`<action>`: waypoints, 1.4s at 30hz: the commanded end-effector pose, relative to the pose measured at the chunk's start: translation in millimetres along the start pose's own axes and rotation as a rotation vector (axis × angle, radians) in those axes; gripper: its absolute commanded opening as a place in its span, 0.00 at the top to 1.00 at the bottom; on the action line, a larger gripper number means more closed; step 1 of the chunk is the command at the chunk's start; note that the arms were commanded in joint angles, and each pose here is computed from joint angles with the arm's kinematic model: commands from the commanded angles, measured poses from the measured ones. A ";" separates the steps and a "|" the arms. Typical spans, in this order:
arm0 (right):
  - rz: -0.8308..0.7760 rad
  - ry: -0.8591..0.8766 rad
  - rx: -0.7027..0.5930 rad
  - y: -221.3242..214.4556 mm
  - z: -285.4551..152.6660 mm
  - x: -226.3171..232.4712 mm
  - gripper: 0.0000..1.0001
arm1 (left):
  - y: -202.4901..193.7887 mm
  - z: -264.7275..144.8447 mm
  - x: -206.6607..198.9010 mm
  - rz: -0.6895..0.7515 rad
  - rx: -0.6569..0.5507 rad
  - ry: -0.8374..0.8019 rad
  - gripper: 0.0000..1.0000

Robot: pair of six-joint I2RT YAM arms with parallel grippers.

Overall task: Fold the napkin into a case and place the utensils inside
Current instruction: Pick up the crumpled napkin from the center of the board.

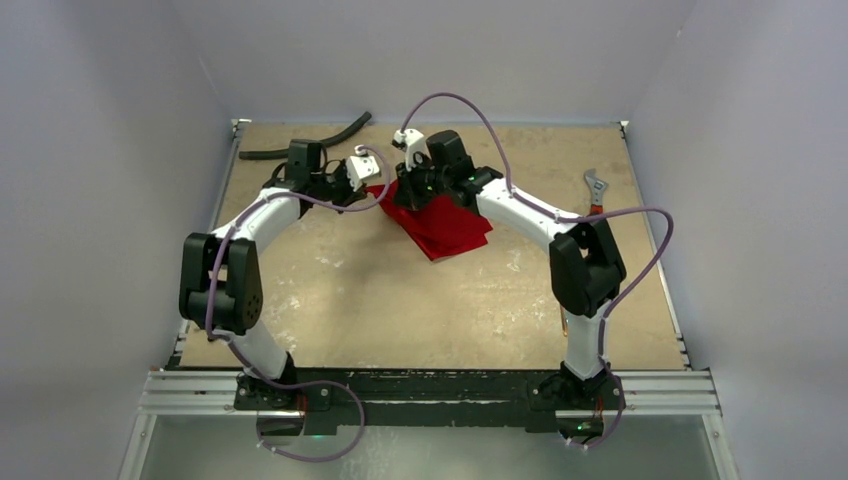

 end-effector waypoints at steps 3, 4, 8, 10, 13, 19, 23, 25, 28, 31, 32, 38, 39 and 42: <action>0.017 -0.098 -0.002 -4.5 -17.8 -2.9 0.33 | 34.0 -23.3 8.6 0.088 -0.088 0.138 1.00; 0.036 -0.131 -0.004 -6.5 -22.4 -6.3 0.25 | 35.5 -24.8 11.6 0.089 -0.086 0.164 1.00; 0.192 -0.349 -0.038 -18.5 -49.4 -24.5 0.19 | 39.9 -30.3 20.8 0.102 -0.071 0.235 1.00; 0.317 -0.477 -0.020 -38.2 -65.1 -41.0 0.19 | 40.7 -32.3 20.8 0.103 -0.062 0.235 1.00; 0.484 -0.647 0.074 -79.3 -87.0 -66.3 0.20 | 40.2 -35.3 19.1 0.103 -0.052 0.239 1.00; 0.619 -0.807 0.184 -135.7 -111.3 -81.7 0.21 | 33.7 -41.4 14.3 0.123 -0.014 0.247 1.00; 0.658 -0.830 0.208 -148.1 -110.1 -90.2 0.22 | 29.5 -42.6 19.1 0.111 0.025 0.285 1.00; 0.679 -0.831 0.212 -152.5 -108.8 -94.8 0.21 | 27.3 -44.6 23.0 0.099 0.047 0.314 1.00; 0.706 -0.795 0.180 -150.7 -103.9 -97.9 0.21 | 18.2 -43.6 24.2 0.075 0.085 0.323 1.00; 0.730 -0.765 0.156 -147.3 -97.6 -98.4 0.20 | 10.3 -43.3 26.3 0.039 0.108 0.330 1.00; 0.736 -0.763 0.152 -147.0 -95.8 -99.7 0.20 | 8.2 -43.6 27.0 0.031 0.115 0.335 1.00; 0.783 -0.722 0.125 -144.0 -81.9 -105.6 0.21 | -6.9 -44.0 33.7 -0.024 0.167 0.381 1.00; 0.792 -0.713 0.124 -143.8 -79.1 -106.1 0.22 | -9.1 -44.0 34.6 -0.035 0.175 0.391 1.00; 0.822 -0.706 0.126 -145.9 -71.2 -109.5 0.23 | -14.8 -43.2 35.5 -0.071 0.189 0.403 1.00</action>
Point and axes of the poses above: each gripper's point midway between its finger pads, its own z axis out along the fingers, its own x axis along the line the jaws close on, y = z × x, the point moved 7 cm from there along -z, back along the fingers, and after that the axes turned 9 degrees about -z, right-handed, at the moved point
